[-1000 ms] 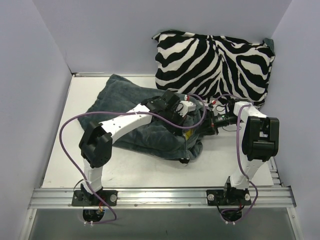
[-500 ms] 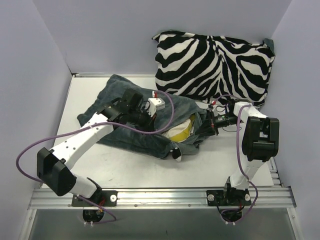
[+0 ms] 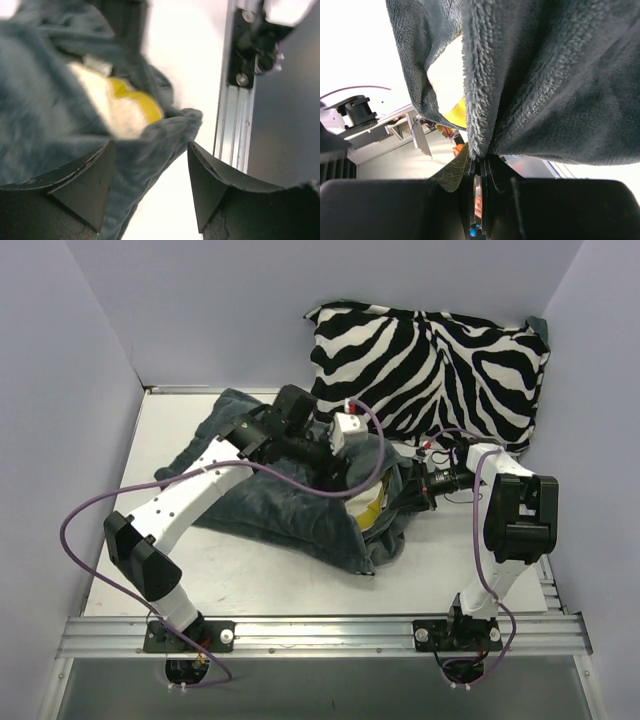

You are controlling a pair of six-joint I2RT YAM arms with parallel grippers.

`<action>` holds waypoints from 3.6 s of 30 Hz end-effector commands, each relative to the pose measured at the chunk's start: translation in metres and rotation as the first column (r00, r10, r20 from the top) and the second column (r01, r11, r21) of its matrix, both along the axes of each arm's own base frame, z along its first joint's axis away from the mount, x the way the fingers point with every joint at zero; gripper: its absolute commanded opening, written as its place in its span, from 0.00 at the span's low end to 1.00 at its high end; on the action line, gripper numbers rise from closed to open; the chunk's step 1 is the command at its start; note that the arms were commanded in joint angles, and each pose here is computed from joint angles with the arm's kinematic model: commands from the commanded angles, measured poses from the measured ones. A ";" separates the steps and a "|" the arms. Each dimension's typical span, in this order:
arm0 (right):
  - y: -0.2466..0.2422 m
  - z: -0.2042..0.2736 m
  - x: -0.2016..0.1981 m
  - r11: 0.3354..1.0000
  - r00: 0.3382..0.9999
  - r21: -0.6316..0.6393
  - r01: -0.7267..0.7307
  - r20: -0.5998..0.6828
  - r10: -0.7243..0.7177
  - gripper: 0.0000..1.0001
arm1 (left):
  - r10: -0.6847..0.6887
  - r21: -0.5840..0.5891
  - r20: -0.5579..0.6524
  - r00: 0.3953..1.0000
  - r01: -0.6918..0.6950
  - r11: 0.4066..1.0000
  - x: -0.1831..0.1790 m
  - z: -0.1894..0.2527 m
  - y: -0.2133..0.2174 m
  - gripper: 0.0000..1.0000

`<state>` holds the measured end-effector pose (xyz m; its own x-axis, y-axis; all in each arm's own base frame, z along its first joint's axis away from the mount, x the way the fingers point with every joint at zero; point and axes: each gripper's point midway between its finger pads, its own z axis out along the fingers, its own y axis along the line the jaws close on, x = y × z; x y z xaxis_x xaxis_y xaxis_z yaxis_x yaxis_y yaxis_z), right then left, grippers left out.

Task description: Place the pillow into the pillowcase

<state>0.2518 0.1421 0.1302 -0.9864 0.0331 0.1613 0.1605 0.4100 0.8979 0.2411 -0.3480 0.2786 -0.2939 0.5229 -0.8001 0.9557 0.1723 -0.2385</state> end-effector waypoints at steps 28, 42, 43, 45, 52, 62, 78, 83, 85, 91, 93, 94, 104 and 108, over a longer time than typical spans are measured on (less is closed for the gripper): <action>0.043 0.078 -0.034 0.966 0.998 0.251 -0.064 0.015 0.062 0.00 | 0.122 0.100 -0.026 0.992 -0.119 0.988 0.048 -0.132 -0.101 0.00; 0.023 0.098 0.016 0.936 0.998 0.352 0.000 0.052 -0.019 0.00 | -0.013 -0.108 -0.143 0.990 -0.002 0.994 -0.040 -0.063 -0.040 0.69; 0.026 0.097 0.016 0.936 0.999 0.351 -0.012 0.053 -0.007 0.00 | -0.017 -0.104 -0.127 0.992 0.004 0.995 -0.045 -0.055 -0.034 0.74; 0.029 0.091 0.014 0.939 0.999 0.341 -0.029 0.047 0.014 0.00 | 0.010 -0.115 -0.072 0.997 -0.018 0.993 -0.044 -0.036 -0.024 0.83; 0.040 0.054 -0.009 0.974 0.989 0.187 -0.128 -0.044 0.139 0.00 | 0.253 0.076 0.004 0.967 -0.252 0.965 0.001 -0.058 0.001 0.81; 0.025 0.023 -0.006 0.986 0.994 -0.134 0.097 0.073 -0.087 0.00 | 0.369 0.238 -0.114 0.922 -0.335 0.911 0.027 -0.123 -0.014 0.80; 0.028 -0.011 0.008 0.976 0.996 -0.205 0.067 0.074 -0.052 0.00 | 0.024 -0.356 -0.305 0.952 -0.138 0.924 0.029 0.045 -0.048 0.00; 0.061 -0.013 0.051 0.980 0.989 -0.190 0.051 0.149 -0.022 0.00 | -0.028 -0.362 -0.286 0.958 -0.081 0.929 0.003 0.039 -0.046 0.00; 0.076 -0.005 0.066 0.987 0.984 -0.151 0.059 0.177 -0.032 0.03 | -0.033 -0.367 -0.282 0.959 -0.076 0.927 0.000 0.034 -0.044 0.00; 0.056 0.096 0.093 0.986 0.936 0.099 0.130 0.317 -0.156 0.51 | 0.056 -0.247 -0.292 0.955 -0.132 0.960 0.011 -0.001 -0.021 0.54; 0.039 0.106 0.079 0.982 0.924 0.128 0.138 0.341 -0.174 0.93 | 0.172 -0.202 -0.294 0.940 -0.237 0.950 0.033 -0.009 0.000 0.66; 0.031 0.113 0.068 0.981 0.923 0.128 0.149 0.338 -0.184 1.00 | 0.213 -0.188 -0.266 0.940 -0.267 0.945 0.043 -0.012 0.008 0.70; -0.038 0.019 0.022 0.932 0.971 -0.333 0.143 0.228 -0.068 0.93 | 0.527 0.291 0.098 0.844 -0.531 0.796 0.122 -0.087 0.173 0.78; -0.026 0.018 0.066 0.917 0.953 -0.359 0.175 0.294 -0.067 0.75 | 0.512 0.382 0.113 0.851 -0.513 0.769 0.122 -0.122 0.197 0.77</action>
<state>0.2961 0.1140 0.1492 -0.9777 0.1815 -0.1056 0.0433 0.6662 0.7445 0.3700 -0.1795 0.1826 -0.6258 0.4218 -0.6561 0.6626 0.7313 -0.1617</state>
